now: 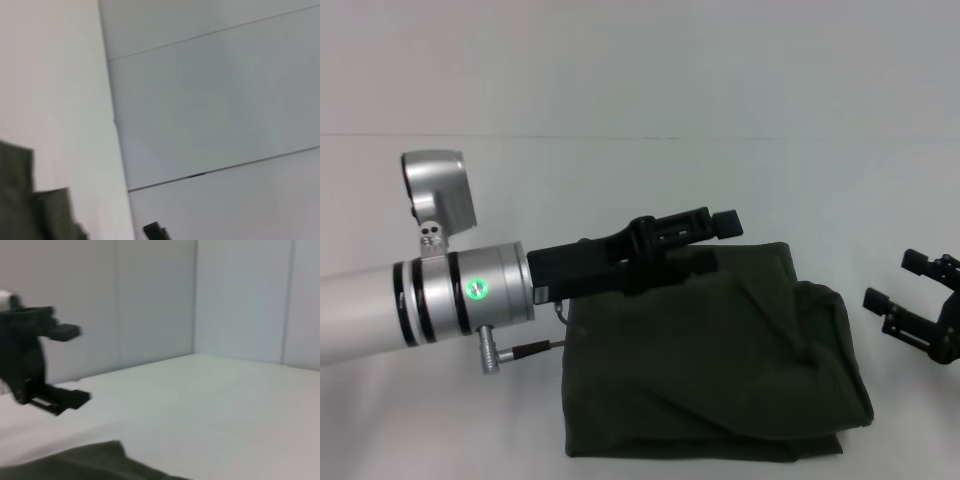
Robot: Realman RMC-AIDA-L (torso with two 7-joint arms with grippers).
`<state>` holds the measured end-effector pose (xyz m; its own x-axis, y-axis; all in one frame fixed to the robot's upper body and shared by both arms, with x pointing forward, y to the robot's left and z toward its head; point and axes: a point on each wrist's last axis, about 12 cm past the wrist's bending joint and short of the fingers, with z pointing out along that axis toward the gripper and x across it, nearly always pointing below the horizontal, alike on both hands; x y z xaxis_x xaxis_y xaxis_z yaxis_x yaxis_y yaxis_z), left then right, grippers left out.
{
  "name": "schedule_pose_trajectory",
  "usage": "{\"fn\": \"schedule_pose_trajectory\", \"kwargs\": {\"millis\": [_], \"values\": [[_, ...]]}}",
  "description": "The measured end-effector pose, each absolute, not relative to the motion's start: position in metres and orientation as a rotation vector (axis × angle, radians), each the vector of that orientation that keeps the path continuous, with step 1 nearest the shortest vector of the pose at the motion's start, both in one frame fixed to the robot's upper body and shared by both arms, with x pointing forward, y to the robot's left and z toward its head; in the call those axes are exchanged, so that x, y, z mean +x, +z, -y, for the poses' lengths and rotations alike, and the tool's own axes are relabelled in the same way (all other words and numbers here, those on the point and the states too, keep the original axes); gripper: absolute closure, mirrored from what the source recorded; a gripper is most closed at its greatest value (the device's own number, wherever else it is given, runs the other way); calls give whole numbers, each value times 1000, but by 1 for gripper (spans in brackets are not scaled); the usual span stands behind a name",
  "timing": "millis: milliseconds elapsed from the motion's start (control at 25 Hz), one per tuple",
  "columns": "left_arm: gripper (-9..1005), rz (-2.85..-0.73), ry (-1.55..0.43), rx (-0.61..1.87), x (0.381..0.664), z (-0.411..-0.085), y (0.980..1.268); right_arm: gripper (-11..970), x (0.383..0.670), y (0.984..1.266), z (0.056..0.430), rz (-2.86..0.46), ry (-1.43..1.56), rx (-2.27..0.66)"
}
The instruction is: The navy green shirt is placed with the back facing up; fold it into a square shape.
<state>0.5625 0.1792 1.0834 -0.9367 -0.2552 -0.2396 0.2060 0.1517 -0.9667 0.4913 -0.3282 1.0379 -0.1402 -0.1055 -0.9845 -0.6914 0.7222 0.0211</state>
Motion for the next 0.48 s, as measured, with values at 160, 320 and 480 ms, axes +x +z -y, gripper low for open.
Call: {"fn": "schedule_pose_trajectory", "kwargs": {"millis": [160, 320, 480], "values": [[139, -1965, -1764, 134, 561, -197, 1093, 161, 489, 1044, 334, -1678, 692, -521], [94, -1882, -1622, 328, 556, -220, 1098, 162, 493, 1056, 329, -1710, 883, -490], [49, -1776, -1483, 514, 542, -242, 1097, 165, 501, 1069, 314, -1727, 1014, -598]]}}
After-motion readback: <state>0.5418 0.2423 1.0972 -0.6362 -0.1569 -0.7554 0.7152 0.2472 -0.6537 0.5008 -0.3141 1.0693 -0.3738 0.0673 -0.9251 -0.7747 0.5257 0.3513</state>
